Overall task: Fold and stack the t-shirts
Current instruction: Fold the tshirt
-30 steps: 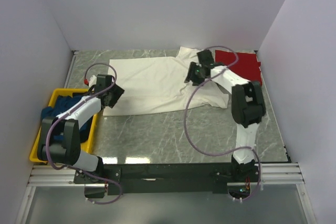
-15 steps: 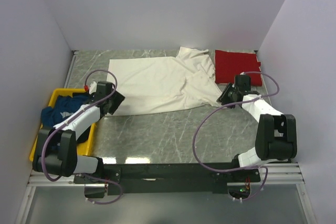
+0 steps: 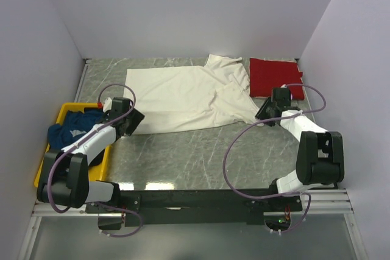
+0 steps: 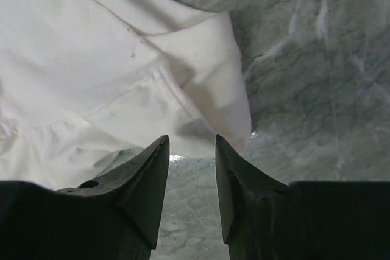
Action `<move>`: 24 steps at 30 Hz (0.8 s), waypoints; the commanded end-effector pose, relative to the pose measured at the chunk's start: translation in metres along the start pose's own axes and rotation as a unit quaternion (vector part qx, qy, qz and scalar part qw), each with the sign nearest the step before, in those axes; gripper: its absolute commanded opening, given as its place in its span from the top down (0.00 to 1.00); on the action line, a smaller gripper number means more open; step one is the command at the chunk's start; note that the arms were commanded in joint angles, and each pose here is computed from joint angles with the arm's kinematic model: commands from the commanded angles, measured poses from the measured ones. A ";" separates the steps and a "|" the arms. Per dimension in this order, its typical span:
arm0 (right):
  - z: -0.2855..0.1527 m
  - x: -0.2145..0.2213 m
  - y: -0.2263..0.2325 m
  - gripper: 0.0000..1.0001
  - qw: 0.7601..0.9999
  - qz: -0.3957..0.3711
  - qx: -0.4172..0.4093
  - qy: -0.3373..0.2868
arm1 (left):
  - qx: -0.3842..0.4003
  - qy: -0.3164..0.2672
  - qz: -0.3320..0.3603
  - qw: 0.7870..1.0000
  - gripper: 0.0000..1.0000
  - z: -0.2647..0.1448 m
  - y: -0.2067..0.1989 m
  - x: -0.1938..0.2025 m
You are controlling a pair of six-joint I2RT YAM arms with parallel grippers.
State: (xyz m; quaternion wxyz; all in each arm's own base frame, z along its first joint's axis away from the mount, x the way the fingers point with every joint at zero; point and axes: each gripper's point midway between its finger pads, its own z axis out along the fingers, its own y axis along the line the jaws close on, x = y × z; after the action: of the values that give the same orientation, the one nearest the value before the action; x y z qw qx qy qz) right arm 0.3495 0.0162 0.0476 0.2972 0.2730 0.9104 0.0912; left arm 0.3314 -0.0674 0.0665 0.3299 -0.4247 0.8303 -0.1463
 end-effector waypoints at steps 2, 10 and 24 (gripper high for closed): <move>-0.010 -0.021 -0.008 0.57 0.999 -0.005 0.019 -0.050 | 0.023 -0.008 0.001 1.000 0.37 -0.003 -0.010 -0.004; 0.010 -0.008 -0.010 0.57 1.000 -0.004 0.021 -0.019 | 0.016 -0.003 0.000 1.000 0.37 0.005 -0.009 -0.001; -0.014 -0.046 0.004 0.98 0.998 -0.035 0.045 -0.015 | -0.015 -0.009 -0.004 1.000 0.38 0.018 -0.001 -0.002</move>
State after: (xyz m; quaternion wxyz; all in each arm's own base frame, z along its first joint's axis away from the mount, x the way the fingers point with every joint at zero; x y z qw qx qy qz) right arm 0.3657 0.0082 0.0584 0.2910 0.2677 0.9158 0.0699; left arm 0.3315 -0.0666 0.0453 0.3105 -0.4288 0.8384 -0.1296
